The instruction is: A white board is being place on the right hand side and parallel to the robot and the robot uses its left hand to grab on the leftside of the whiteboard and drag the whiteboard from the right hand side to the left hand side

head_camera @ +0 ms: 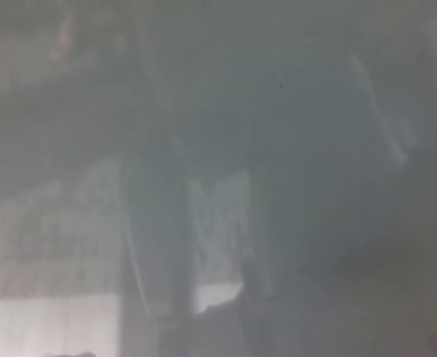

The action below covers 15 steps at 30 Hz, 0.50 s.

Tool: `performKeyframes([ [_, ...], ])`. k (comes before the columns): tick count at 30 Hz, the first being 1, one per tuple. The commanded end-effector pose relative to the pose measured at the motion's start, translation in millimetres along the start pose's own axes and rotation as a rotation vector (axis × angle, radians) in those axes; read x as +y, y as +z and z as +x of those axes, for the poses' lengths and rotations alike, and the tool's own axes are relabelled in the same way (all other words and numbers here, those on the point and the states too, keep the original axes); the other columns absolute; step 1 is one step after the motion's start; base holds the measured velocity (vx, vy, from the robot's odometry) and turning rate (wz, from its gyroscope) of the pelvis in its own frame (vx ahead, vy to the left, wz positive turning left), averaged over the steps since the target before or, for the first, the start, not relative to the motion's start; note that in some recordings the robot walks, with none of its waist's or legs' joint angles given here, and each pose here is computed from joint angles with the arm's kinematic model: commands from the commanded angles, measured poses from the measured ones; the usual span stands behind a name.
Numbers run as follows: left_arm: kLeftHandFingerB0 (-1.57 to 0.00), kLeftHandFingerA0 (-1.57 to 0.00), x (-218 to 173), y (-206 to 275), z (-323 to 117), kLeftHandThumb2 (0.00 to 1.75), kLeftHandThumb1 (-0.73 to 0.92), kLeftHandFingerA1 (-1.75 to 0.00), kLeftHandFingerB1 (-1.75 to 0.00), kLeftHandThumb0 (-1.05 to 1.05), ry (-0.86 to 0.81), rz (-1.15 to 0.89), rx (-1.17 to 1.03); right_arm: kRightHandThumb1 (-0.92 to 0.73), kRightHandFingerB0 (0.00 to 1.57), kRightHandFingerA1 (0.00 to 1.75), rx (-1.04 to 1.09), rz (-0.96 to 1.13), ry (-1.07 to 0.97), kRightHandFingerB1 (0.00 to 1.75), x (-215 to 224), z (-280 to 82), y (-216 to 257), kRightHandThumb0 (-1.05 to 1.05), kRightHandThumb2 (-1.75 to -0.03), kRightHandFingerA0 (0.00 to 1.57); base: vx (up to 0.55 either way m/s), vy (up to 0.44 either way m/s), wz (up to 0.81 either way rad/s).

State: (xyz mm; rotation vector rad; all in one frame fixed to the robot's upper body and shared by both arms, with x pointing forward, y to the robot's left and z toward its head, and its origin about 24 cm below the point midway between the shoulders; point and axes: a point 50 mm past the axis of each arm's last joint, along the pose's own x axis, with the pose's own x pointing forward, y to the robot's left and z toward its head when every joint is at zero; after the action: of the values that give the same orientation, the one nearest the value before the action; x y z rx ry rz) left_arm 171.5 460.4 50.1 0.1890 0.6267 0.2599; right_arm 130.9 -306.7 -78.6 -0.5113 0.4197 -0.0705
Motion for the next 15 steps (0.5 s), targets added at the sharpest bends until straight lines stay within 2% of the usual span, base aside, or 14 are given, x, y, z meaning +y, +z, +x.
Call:
performKeyframes([
  [1, 0.0, 0.0, 7.5, -63.7, -23.5, 1.0, 0.88, -0.04, 0.0, -0.65, 0.26, -0.083, 0.079, -0.61, 0.33, 0.73, 0.016, 0.001, -0.015, 0.57, -2.6, -8.3, -6.8, -0.83, -1.05, 0.63, 0.0, 0.0, 0.0],
  [3, 0.0, 0.0, 8.0, -68.9, -27.2, 0.99, 0.88, -0.04, 0.0, -0.65, 0.266, -0.074, 0.09, -0.6, 0.33, 0.73, 0.018, 0.003, -0.014, 0.57, -2.1, -8.7, -7.3, -0.82, -1.05, 0.63, 0.0, 0.0, 0.0],
  [4, 0.0, 0.0, 8.7, -79.2, -33.1, 0.81, 0.92, -0.04, 0.0, -0.57, 0.272, -0.05, 0.141, -0.8, 0.37, 0.68, 0.015, -0.003, -0.014, 0.48, -1.5, -9.2, -7.3, -0.87, -0.67, 0.67, 0.0, 0.0, 0.0],
  [5, 0.0, 0.0, 7.7, -85.9, -35.6, 0.98, 0.88, -0.04, 0.0, -0.67, 0.277, -0.048, 0.18, -0.6, 0.33, 0.73, 0.019, -0.005, -0.013, 0.58, -1.1, -11.2, -8.7, -0.8, -1.05, 0.64, 0.0, 0.0, 0.0],
  [6, 0.0, 0.0, 5.8, -91.3, -38.1, 1.06, 0.92, -0.03, -0.01, -0.73, 0.255, -0.069, 0.2, -0.6, 0.33, 0.73, 0.02, -0.006, -0.01, 0.58, -1.3, -12.2, -9.4, -0.81, -1.05, 0.64, 0.0, 0.0, 0.0],
  [7, 0.0, 0.0, 4.4, -95.6, -40.2, 1.03, 0.91, 0.0, 0.0, -0.75, 0.236, -0.114, 0.21, -0.8, 0.38, 0.69, 0.02, -0.007, -0.009, 0.48, -1.3, -12.7, -9.8, -0.86, -0.64, 0.68, 0.0, 0.0, 0.0],
  [8, 0.0, 0.0, 3.1, -98.7, -42.0, 1.03, 0.91, 0.0, 0.0, -0.75, 0.22, -0.167, 0.214, -0.8, 0.38, 0.69, 0.021, -0.006, -0.01, 0.48, -1.1, -13.0, -10.0, -0.86, -0.64, 0.68, 0.0, 0.0, 0.0],
  [9, 0.0, 0.0, -0.4, -102.5, -42.4, 1.01, 0.87, -0.01, -0.01, -0.75, 0.206, -0.141, 0.264, -0.6, 0.33, 0.73, 0.021, -0.019, -0.01, 0.57, -1.2, -13.1, -10.0, -0.81, -1.05, 0.64, 0.0, 0.0, 0.0],
  [10, 0.0, 0.0, -9.4, -103.9, -42.9, 0.95, 0.81, -0.05, -0.04, -0.63, 0.138, -0.068, 0.258, -0.8, 0.38, 0.7, 0.018, -0.021, -0.014, 0.5, -1.7, -12.1, -9.0, -0.84, -0.63, 0.68, 0.0, 0.0, 0.0],
  [11, 0.0, 0.0, -16.3, -104.2, -43.6, 0.83, 0.81, -0.16, -0.04, -0.47, 0.104, -0.012, 0.242, -0.8, 0.37, 0.71, 0.015, -0.022, -0.015, 0.51, -1.6, -10.6, -7.8, -0.84, -0.64, 0.68, 0.0, 0.0, 0.0],
  [12, 0.0, 0.0, -20.5, -103.8, -44.3, 0.83, 0.81, -0.16, -0.04, -0.47, 0.098, 0.028, 0.224, -0.8, 0.37, 0.71, 0.012, -0.023, -0.015, 0.51, -1.4, -9.1, -6.7, -0.84, -0.64, 0.68, 0.0, 0.0, 0.0],
  [13, -0.01, -0.06, -31.1, -103.1, -46.5, 0.78, 0.72, -0.33, -0.09, -0.4, 0.125, 0.081, 0.203, -0.79, 0.37, 0.71, 0.014, -0.024, -0.015, 0.51, -1.2, -8.7, -6.8, -0.84, -0.64, 0.7, 0.0, 0.0, 0.0],
  [15, 0.0, -0.04, -40.1, -99.8, -50.4, 0.78, 0.7, -0.27, -0.07, -0.37, 0.087, 0.145, 0.164, -0.79, 0.37, 0.72, 0.011, -0.02, -0.015, 0.52, -0.2, -8.5, -6.4, -0.83, -0.63, 0.7, 0.0, 0.0, 0.0],
])
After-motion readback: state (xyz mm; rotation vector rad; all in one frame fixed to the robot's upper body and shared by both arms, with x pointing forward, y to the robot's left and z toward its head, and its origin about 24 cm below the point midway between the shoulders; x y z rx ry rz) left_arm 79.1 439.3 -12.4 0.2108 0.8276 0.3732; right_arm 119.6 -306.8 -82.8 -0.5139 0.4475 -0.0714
